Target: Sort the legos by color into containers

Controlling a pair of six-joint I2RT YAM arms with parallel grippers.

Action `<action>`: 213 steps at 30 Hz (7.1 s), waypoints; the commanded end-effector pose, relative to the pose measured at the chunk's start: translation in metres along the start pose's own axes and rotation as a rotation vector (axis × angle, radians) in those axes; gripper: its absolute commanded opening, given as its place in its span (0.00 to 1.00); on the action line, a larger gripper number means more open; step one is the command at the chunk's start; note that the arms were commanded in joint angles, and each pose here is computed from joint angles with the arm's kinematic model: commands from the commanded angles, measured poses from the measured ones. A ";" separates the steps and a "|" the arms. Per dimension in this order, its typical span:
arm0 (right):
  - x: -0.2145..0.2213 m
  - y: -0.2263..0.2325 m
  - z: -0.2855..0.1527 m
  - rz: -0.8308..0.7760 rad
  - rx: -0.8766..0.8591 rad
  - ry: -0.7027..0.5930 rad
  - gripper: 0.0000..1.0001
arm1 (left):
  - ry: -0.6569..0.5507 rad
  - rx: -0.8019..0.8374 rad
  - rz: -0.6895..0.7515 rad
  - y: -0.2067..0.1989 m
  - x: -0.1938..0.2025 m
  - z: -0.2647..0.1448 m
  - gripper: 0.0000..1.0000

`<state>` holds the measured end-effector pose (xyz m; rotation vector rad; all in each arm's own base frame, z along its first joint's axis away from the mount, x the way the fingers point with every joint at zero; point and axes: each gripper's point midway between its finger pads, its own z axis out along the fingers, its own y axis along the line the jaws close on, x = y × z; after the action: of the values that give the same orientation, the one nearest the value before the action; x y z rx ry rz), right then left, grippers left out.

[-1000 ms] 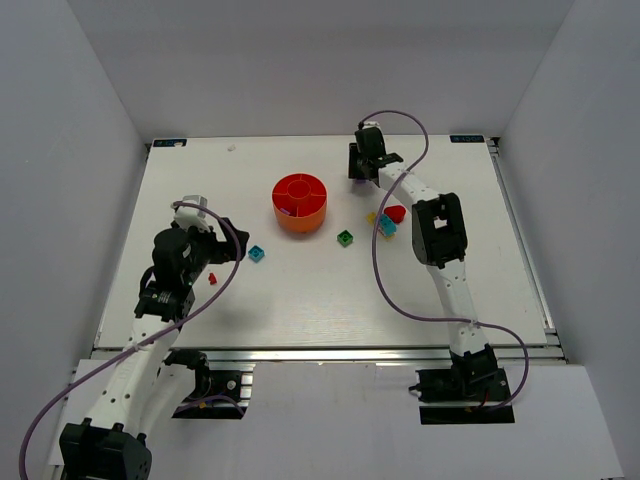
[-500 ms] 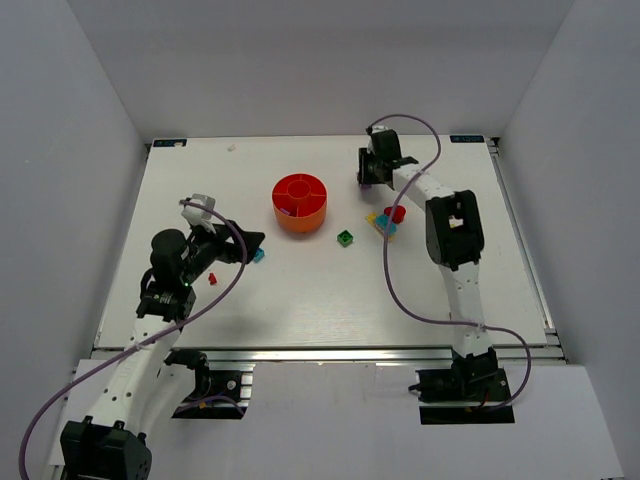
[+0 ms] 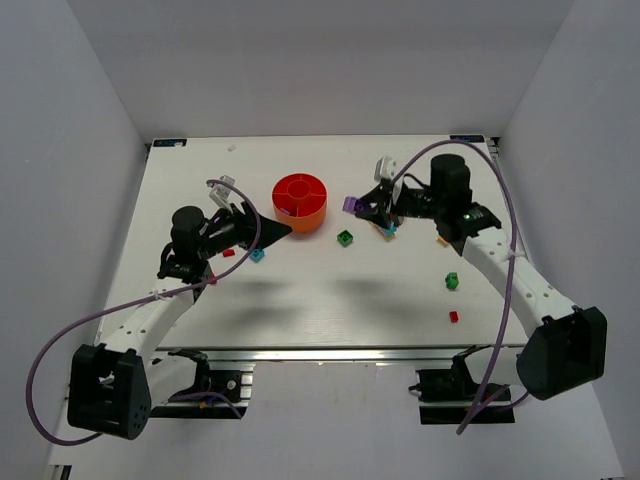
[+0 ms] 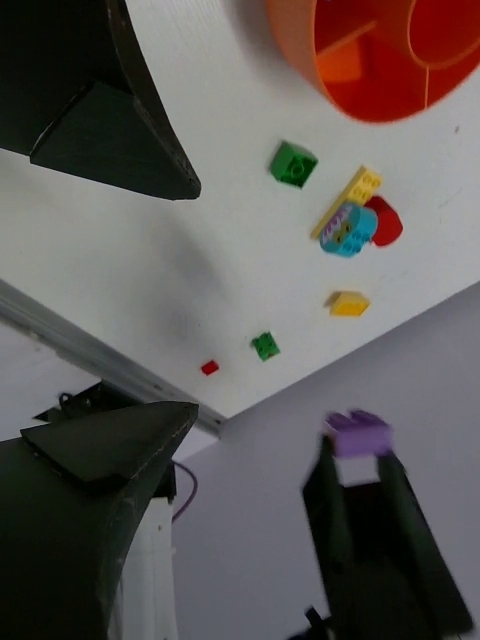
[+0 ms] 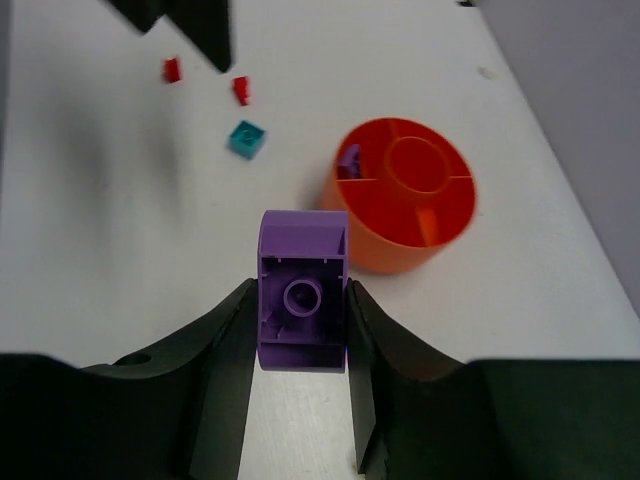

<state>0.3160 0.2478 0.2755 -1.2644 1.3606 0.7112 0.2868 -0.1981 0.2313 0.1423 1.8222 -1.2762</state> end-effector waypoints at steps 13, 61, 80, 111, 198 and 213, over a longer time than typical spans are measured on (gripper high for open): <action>-0.003 0.091 0.019 -0.103 -0.247 -0.006 0.00 | 0.103 0.138 -0.123 -0.072 0.009 0.023 0.91; 0.037 0.006 -0.019 0.041 0.430 0.215 0.07 | -0.067 -0.573 0.063 0.005 -0.034 0.016 0.00; 0.081 -0.005 -0.080 0.275 0.605 0.208 0.00 | -0.116 -0.918 -0.014 0.085 -0.054 0.049 0.00; 0.090 -0.005 -0.094 0.328 0.596 0.195 0.00 | -0.084 -0.943 -0.026 0.102 -0.062 0.090 0.71; 0.051 0.098 -0.045 -0.022 -0.257 0.119 0.00 | 0.070 0.217 -0.023 -0.110 0.014 0.051 0.98; 0.021 0.094 -0.020 -0.065 -0.195 0.096 0.00 | 0.267 0.119 -0.075 -0.094 0.059 0.068 0.92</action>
<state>0.2121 0.2372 0.2163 -1.5422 1.3959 0.8080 0.2435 -0.3135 0.2415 0.2955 1.9888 -1.4842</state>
